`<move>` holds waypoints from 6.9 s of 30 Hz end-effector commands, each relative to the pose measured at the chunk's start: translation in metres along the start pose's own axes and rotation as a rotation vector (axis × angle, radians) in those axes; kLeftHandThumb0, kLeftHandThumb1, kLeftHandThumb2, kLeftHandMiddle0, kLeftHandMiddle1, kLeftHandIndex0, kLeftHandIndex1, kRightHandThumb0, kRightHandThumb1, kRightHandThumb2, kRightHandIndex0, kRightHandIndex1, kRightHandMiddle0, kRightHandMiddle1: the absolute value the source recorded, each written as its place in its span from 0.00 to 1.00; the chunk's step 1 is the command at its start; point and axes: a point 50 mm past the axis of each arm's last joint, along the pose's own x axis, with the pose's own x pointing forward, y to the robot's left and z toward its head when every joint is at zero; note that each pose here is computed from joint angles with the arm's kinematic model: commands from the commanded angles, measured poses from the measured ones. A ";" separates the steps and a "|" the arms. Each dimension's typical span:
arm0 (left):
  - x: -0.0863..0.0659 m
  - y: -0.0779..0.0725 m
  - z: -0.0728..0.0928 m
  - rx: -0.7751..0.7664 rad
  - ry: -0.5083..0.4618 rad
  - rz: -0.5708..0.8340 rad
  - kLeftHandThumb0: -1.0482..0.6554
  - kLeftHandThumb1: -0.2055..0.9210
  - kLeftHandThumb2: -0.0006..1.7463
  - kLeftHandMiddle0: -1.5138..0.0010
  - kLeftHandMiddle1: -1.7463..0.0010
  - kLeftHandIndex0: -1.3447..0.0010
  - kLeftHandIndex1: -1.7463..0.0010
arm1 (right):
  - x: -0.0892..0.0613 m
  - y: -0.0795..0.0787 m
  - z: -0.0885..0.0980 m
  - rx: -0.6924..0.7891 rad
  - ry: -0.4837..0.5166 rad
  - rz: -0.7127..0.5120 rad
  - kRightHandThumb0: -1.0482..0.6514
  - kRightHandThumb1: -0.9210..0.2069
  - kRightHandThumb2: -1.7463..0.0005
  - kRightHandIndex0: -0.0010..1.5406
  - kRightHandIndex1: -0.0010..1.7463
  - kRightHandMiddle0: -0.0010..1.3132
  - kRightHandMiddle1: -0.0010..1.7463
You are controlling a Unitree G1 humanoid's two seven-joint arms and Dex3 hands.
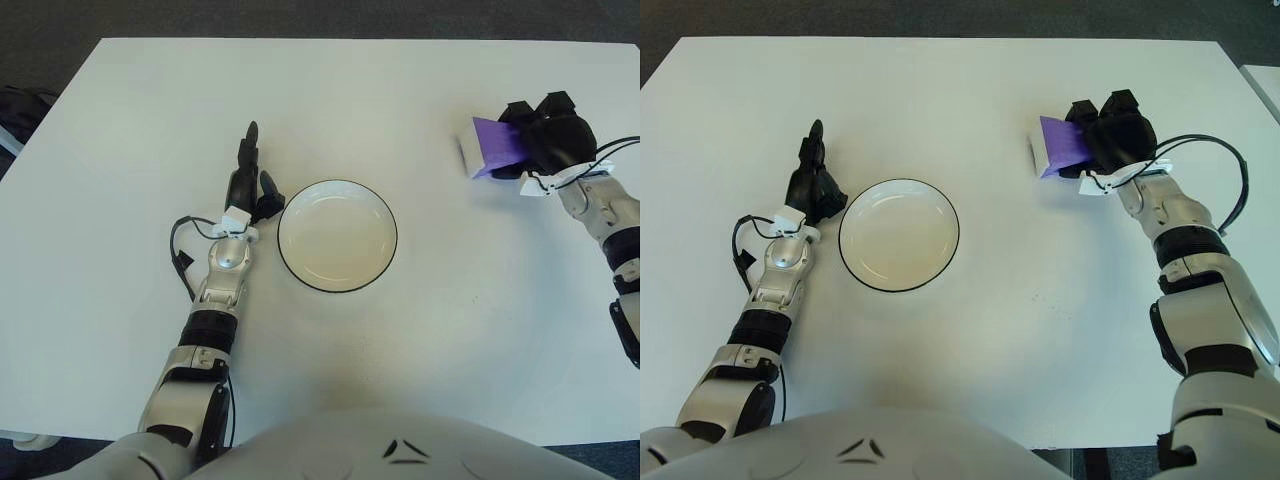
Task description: Put the tissue paper into the plate.
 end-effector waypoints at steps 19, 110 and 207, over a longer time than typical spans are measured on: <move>-0.019 -0.003 -0.032 0.006 0.156 -0.005 0.09 1.00 0.69 1.00 1.00 1.00 0.91 | -0.008 -0.011 0.006 -0.004 -0.055 -0.313 0.37 0.26 0.47 0.86 1.00 0.83 1.00; -0.018 0.002 -0.056 -0.022 0.199 -0.004 0.06 1.00 0.68 1.00 1.00 1.00 0.99 | -0.051 -0.108 0.201 0.691 -0.778 -0.293 0.35 0.48 0.29 0.77 1.00 0.43 1.00; -0.017 0.002 -0.045 0.060 0.120 -0.034 0.09 1.00 0.70 1.00 1.00 0.99 0.98 | -0.006 -0.108 0.165 0.685 -0.765 0.062 0.00 0.00 0.53 0.00 0.00 0.00 0.00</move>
